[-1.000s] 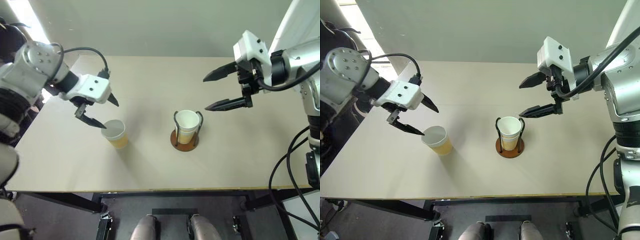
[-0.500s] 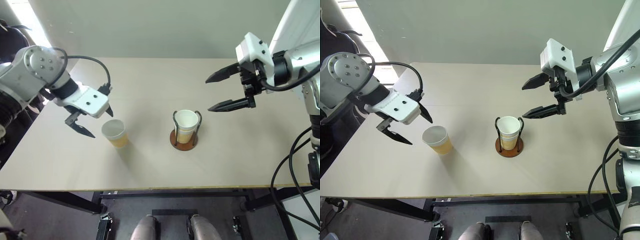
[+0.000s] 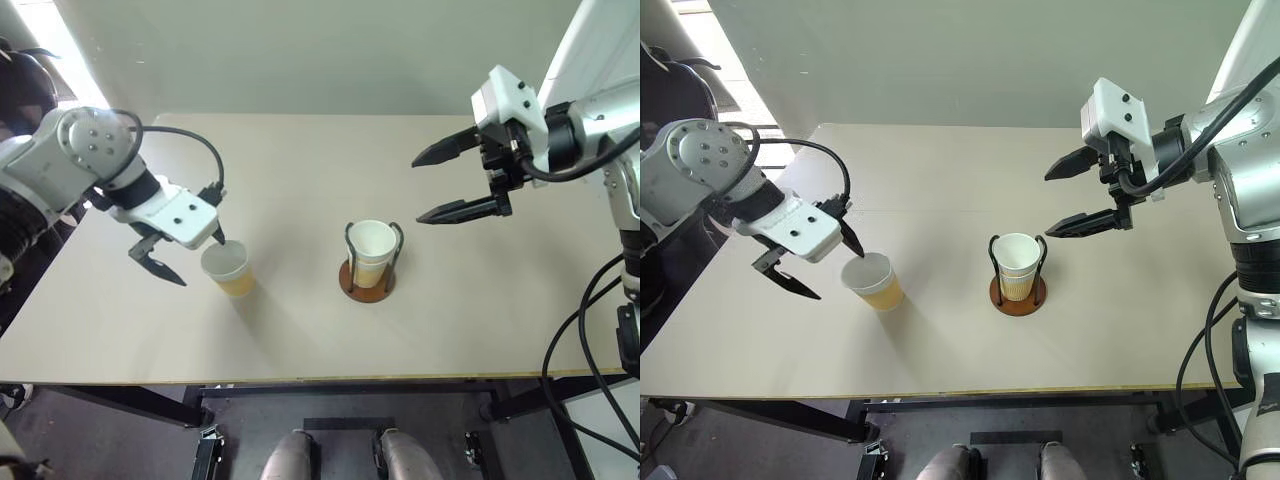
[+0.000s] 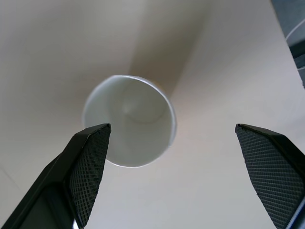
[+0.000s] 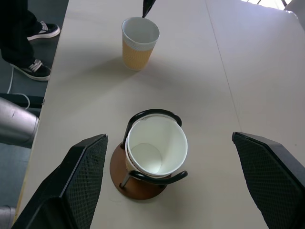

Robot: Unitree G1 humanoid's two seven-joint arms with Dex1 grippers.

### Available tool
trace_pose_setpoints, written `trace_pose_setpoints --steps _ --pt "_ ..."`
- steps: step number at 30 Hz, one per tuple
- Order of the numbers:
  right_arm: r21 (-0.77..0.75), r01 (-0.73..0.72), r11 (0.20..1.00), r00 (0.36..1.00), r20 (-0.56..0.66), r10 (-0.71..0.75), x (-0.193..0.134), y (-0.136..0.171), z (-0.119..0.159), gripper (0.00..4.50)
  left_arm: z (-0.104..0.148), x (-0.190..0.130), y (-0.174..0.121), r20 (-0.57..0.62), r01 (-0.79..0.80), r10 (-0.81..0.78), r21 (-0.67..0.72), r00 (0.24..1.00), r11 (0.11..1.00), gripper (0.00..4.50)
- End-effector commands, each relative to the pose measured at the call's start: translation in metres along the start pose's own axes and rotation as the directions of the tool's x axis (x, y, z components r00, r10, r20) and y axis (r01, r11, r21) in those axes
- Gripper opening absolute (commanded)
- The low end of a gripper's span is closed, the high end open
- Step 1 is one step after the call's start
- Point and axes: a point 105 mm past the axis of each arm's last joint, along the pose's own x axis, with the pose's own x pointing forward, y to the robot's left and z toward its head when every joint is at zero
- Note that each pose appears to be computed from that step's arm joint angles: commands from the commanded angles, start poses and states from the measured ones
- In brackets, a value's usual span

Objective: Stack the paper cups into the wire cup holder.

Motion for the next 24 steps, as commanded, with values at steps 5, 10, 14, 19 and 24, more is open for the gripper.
trace_pose_setpoints --steps 5,10,14,19,24 --pt "-0.036 0.005 0.999 1.000 0.008 -0.005 -0.004 0.000 0.010 4.31 -0.006 0.006 -0.010 -0.021 0.051 -0.051 0.030 0.999 0.998 4.50" --pt "-0.036 0.002 0.999 1.000 0.008 -0.002 -0.004 0.001 0.011 4.31 -0.005 0.014 -0.004 -0.017 0.050 -0.049 0.071 0.999 0.996 4.50" --pt "-0.035 0.004 0.999 1.000 0.010 -0.003 -0.004 0.001 0.011 4.31 -0.005 0.018 0.000 -0.008 0.043 -0.042 0.073 0.999 0.996 4.50" --pt "-0.033 0.007 0.999 1.000 0.011 -0.007 -0.004 0.002 0.012 4.31 -0.007 0.023 0.001 -0.013 0.045 -0.044 0.091 0.999 0.995 4.50" --pt "-0.031 0.011 0.999 1.000 0.015 -0.010 -0.004 0.002 0.012 4.31 -0.011 0.027 0.001 -0.030 0.051 -0.048 0.099 0.998 0.994 4.50"
